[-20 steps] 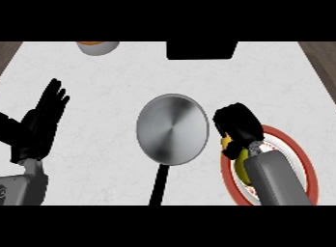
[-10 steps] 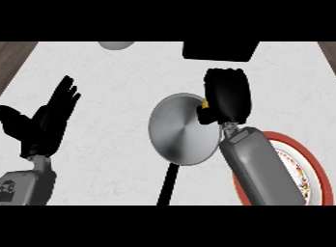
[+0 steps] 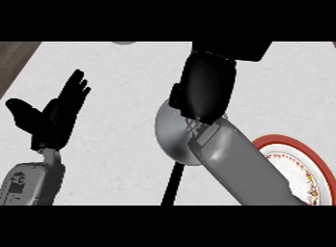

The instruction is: Pick the lemon from the plate and place it in the pan

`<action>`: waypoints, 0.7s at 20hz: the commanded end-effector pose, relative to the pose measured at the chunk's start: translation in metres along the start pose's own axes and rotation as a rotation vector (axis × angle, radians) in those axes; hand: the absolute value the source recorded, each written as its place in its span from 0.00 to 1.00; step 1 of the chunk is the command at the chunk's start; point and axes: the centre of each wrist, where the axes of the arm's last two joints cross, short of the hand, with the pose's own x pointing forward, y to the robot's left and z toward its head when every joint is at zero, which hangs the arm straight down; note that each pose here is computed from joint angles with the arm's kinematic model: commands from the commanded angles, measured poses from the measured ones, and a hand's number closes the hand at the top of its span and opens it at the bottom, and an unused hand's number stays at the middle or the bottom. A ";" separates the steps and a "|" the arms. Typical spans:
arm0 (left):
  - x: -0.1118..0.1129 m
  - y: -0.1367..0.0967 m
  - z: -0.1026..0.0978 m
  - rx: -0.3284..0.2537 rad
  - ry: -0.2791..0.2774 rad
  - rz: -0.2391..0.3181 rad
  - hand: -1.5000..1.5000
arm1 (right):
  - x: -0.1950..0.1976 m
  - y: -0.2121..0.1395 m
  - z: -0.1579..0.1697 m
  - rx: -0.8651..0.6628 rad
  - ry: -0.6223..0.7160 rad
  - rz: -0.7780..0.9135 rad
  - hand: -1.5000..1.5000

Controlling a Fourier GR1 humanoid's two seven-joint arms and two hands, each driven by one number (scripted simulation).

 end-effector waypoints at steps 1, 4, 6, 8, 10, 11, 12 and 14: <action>0.007 0.005 -0.002 0.015 -0.006 -0.022 0.50 | 0.025 -0.014 0.011 -0.026 0.208 -0.015 1.00; 0.002 -0.009 -0.008 0.024 -0.007 0.004 0.50 | 0.032 -0.009 0.017 -0.029 0.206 -0.064 1.00; -0.006 0.008 0.004 0.033 -0.005 -0.003 0.50 | 0.032 -0.012 0.017 -0.034 0.228 -0.082 1.00; 0.002 0.009 -0.001 0.054 -0.002 0.006 0.50 | 0.024 0.011 0.018 -0.037 0.231 -0.098 1.00; 0.004 0.013 0.003 0.070 -0.007 -0.018 0.50 | 0.018 0.012 0.026 -0.009 0.222 -0.123 1.00; -0.003 0.017 0.004 0.089 0.007 0.005 0.50 | 0.012 0.017 0.024 -0.007 0.209 -0.107 1.00; -0.006 0.015 0.001 0.081 -0.006 -0.004 0.50 | 0.021 0.019 0.022 0.011 0.196 -0.104 1.00; 0.008 0.023 0.015 0.065 0.003 0.000 0.50 | 0.002 0.041 0.013 0.021 0.202 -0.135 1.00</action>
